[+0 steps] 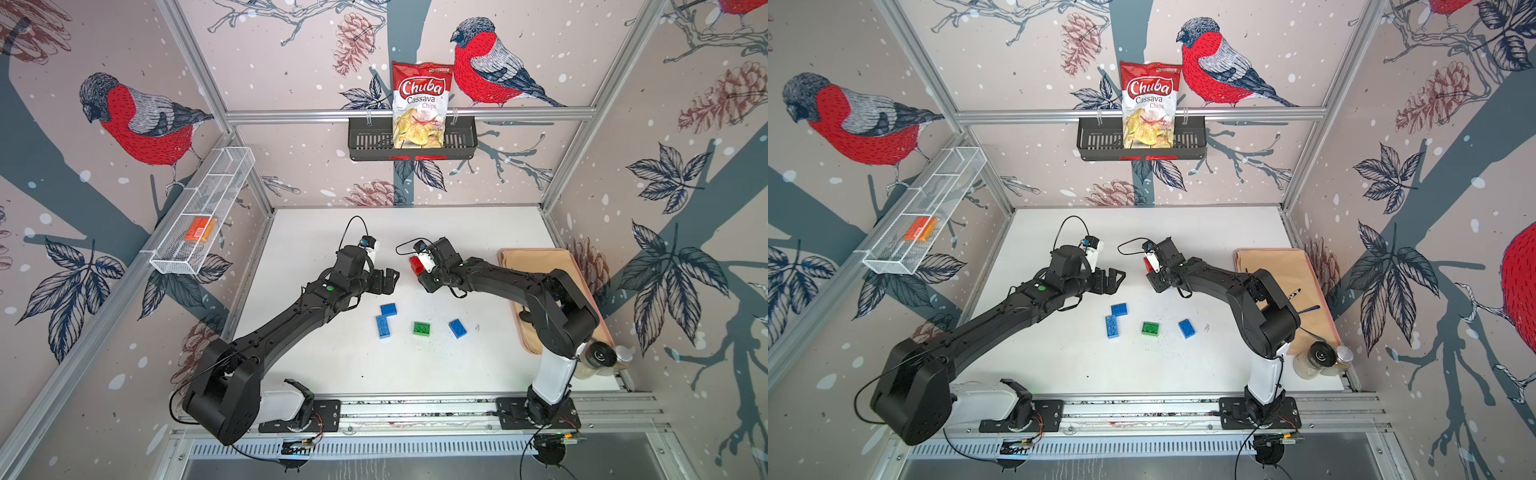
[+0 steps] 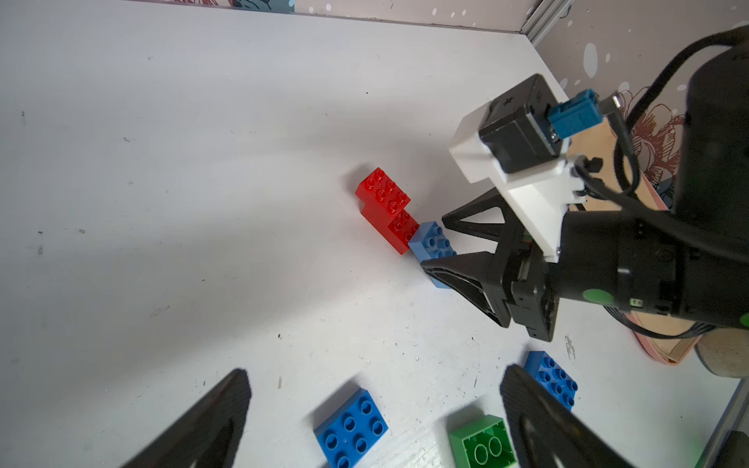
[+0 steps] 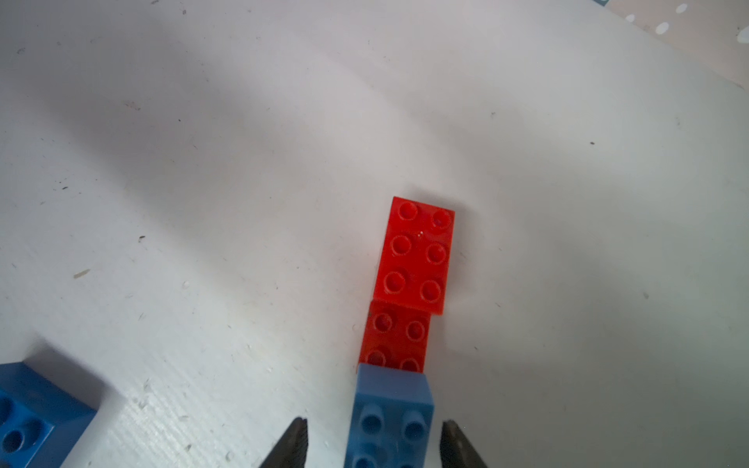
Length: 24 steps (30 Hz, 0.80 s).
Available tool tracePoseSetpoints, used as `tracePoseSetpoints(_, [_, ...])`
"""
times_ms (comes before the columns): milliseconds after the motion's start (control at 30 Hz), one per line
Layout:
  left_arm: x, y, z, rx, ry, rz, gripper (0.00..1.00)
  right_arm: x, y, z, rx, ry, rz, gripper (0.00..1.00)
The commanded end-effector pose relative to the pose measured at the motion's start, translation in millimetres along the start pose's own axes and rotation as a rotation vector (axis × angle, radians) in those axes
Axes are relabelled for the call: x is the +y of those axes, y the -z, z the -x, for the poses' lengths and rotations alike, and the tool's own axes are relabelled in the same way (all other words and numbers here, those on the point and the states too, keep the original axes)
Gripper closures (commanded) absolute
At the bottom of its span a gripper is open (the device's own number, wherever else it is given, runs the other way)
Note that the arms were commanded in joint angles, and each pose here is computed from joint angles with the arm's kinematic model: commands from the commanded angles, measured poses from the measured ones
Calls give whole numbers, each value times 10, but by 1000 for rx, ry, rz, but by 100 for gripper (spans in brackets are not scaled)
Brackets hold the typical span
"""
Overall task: Assemble a rectangle with lego
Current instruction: Pick up the lego brick from the center of the board.
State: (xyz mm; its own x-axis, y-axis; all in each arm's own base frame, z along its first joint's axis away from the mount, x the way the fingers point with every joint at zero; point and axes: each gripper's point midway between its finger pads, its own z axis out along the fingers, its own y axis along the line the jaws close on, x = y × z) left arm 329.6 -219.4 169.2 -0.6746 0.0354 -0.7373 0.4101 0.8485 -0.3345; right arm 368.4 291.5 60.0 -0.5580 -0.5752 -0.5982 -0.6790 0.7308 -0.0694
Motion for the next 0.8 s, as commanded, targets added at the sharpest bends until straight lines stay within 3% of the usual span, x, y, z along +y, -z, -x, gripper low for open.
tracePoseSetpoints(0, [-16, 13, 96, -31, -13, -4, 4, -63, -27, 137, -67, -19, -33, 44])
tracePoseSetpoints(467, [-12, -1, 83, -24, -12, -4, 4, -94, -114, -7, -40, -30, -37, 49])
tracePoseSetpoints(767, [-13, -6, 85, -23, -12, -4, 4, -93, -113, -11, -37, -41, -29, 68])
